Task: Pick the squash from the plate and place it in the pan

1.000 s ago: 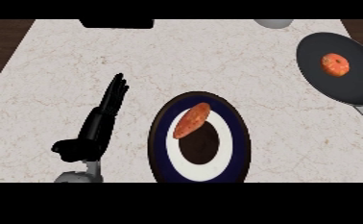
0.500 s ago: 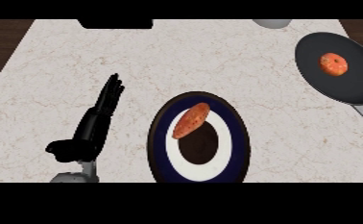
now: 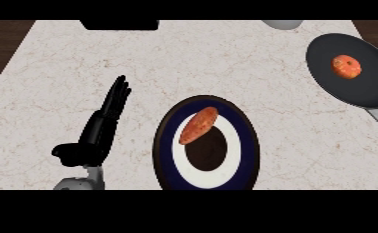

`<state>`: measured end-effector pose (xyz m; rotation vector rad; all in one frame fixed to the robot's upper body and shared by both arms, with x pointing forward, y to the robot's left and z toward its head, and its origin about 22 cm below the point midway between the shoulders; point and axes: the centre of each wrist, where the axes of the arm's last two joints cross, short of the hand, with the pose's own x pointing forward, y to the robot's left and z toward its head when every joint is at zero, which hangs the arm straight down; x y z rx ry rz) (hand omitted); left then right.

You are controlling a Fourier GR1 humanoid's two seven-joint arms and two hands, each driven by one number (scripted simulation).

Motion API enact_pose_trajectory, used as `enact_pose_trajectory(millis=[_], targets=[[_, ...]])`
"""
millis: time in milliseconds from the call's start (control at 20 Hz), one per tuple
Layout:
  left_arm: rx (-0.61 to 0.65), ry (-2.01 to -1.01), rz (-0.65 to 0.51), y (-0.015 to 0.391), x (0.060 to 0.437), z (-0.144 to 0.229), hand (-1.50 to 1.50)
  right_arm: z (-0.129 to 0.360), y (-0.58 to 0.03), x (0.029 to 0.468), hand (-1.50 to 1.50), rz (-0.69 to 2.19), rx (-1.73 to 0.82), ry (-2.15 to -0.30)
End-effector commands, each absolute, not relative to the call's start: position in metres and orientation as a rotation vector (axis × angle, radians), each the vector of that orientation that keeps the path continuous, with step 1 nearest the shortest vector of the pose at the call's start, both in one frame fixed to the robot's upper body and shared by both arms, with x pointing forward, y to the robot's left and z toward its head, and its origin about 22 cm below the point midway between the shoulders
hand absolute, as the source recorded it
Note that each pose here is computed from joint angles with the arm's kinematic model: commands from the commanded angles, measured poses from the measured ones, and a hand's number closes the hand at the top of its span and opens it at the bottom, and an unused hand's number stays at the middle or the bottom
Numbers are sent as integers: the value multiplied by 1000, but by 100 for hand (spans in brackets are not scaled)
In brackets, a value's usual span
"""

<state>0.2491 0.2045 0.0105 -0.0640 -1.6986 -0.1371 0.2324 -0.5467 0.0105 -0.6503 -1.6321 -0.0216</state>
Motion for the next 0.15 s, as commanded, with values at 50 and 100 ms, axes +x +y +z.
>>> enact_pose_trajectory(millis=[50,100], targets=[[-78,-1697,-137,195,242,18,0,19,-545,239,-150,7,-714,-1642],[-63,-1678,-150,201,253,21,0,17,-543,242,-150,37,-735,-1624]])
